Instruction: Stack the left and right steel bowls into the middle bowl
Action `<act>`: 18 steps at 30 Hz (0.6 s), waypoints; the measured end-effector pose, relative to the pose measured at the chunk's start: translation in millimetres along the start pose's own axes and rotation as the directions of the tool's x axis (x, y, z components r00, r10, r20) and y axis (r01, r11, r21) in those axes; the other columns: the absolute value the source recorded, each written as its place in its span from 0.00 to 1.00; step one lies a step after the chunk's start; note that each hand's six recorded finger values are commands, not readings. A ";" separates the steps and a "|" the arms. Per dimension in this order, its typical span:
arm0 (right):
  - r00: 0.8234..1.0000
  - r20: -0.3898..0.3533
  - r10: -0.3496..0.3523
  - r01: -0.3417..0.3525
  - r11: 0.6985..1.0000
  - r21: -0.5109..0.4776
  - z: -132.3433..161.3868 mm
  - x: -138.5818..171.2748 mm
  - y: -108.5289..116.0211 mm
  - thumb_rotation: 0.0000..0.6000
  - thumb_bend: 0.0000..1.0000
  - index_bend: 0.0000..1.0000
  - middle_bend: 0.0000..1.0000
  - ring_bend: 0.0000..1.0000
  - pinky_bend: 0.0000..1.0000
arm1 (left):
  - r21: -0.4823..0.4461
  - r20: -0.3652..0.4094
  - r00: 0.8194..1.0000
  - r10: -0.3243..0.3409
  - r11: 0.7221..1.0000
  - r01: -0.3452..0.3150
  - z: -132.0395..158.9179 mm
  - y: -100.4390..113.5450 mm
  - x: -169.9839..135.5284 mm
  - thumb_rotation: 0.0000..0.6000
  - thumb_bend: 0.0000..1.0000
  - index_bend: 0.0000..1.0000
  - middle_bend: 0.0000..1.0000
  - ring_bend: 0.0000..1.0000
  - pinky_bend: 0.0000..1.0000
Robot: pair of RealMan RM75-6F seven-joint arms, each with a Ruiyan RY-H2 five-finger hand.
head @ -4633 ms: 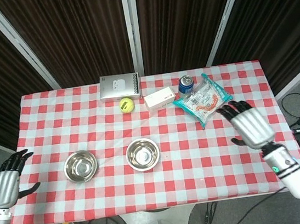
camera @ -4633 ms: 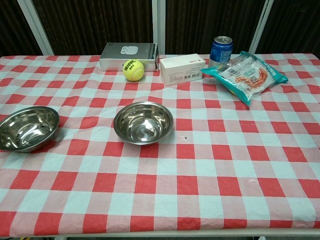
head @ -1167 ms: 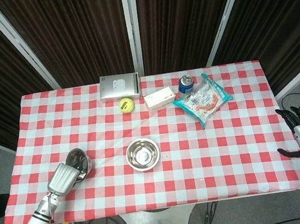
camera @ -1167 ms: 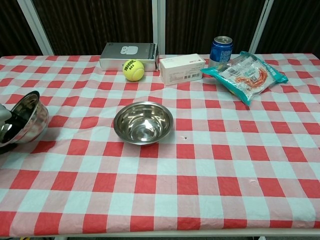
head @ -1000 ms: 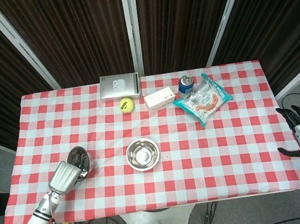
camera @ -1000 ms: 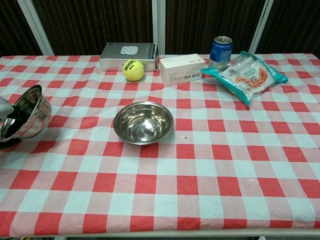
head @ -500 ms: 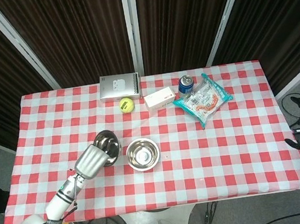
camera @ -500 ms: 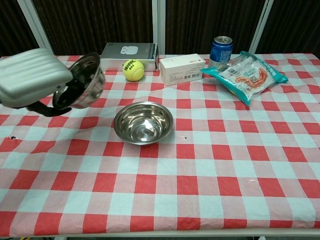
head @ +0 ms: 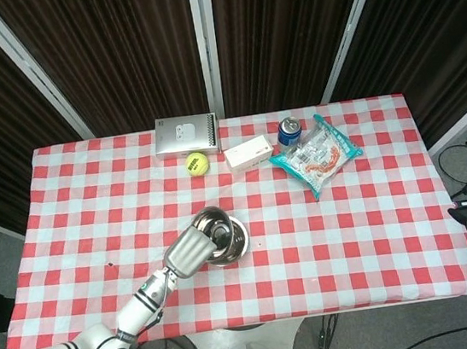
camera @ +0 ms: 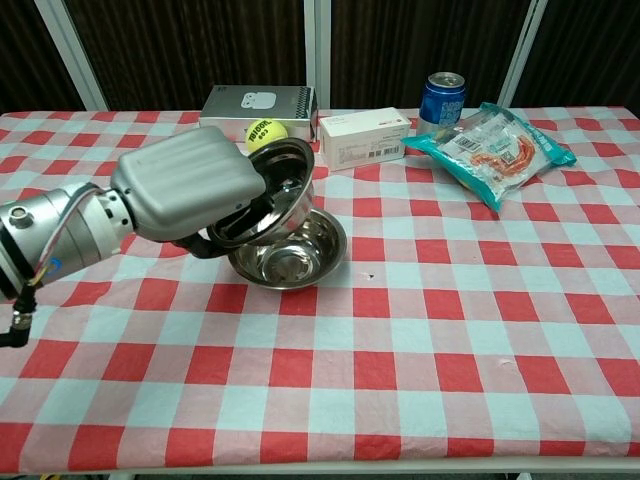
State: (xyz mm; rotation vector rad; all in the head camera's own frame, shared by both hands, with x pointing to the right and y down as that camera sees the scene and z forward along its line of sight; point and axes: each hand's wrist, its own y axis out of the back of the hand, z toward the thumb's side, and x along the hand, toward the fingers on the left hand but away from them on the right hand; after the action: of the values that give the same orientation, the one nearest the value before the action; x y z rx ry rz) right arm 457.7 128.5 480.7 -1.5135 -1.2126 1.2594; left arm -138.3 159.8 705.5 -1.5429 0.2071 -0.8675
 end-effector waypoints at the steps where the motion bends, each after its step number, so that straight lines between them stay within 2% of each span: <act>1: 1.000 0.000 -0.002 0.002 1.000 -0.001 -0.5 0.3 0.3 1.00 0.04 0.08 0.14 0.04 0.02 | 0.001 0.002 1.000 -0.003 1.000 0.003 1.5 -0.9 1.4 1.00 0.37 0.72 0.74 0.97 0.98; 5: 1.000 0.002 -0.002 0.002 1.000 -0.004 -1.6 0.8 0.2 1.00 0.04 0.08 0.14 0.04 0.02 | 0.018 0.007 1.000 -0.018 1.000 0.017 3.3 -7.9 6.8 1.00 0.36 0.70 0.73 0.96 0.98; 9: 1.000 0.005 -0.003 0.003 1.000 -0.003 -3.4 0.6 0.2 1.00 0.04 0.08 0.14 0.04 0.02 | 0.029 0.027 0.999 -0.039 0.999 0.038 1.1 -14.1 4.9 1.00 0.26 0.54 0.60 0.93 0.95; 11: 1.000 0.007 -0.002 0.002 1.000 -0.007 -4.3 0.2 -0.4 1.00 0.04 0.08 0.14 0.04 0.02 | 0.036 0.040 0.998 -0.054 0.998 0.052 -2.0 -16.3 1.4 1.00 0.24 0.49 0.55 0.92 0.94; 14: 1.000 0.006 0.001 -0.001 1.000 -0.009 -4.4 0.0 -1.7 1.00 0.04 0.08 0.14 0.04 0.02 | 0.044 0.056 0.996 -0.068 0.997 0.066 -5.2 -15.6 -3.9 1.00 0.23 0.42 0.52 0.91 0.93; 18: 1.000 0.003 0.000 0.000 1.000 -0.009 -3.6 0.5 -1.7 1.00 0.04 0.08 0.14 0.04 0.02 | 0.052 0.062 0.996 -0.064 0.997 0.061 -9.0 -7.2 -9.9 1.00 0.22 0.38 0.50 0.91 0.93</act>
State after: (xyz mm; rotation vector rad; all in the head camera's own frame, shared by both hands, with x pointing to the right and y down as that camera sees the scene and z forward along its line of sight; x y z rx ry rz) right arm 460.9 129.4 482.8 -1.5189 -1.2213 1.2581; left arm -153.4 160.1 707.6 -1.5346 0.0909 -0.8652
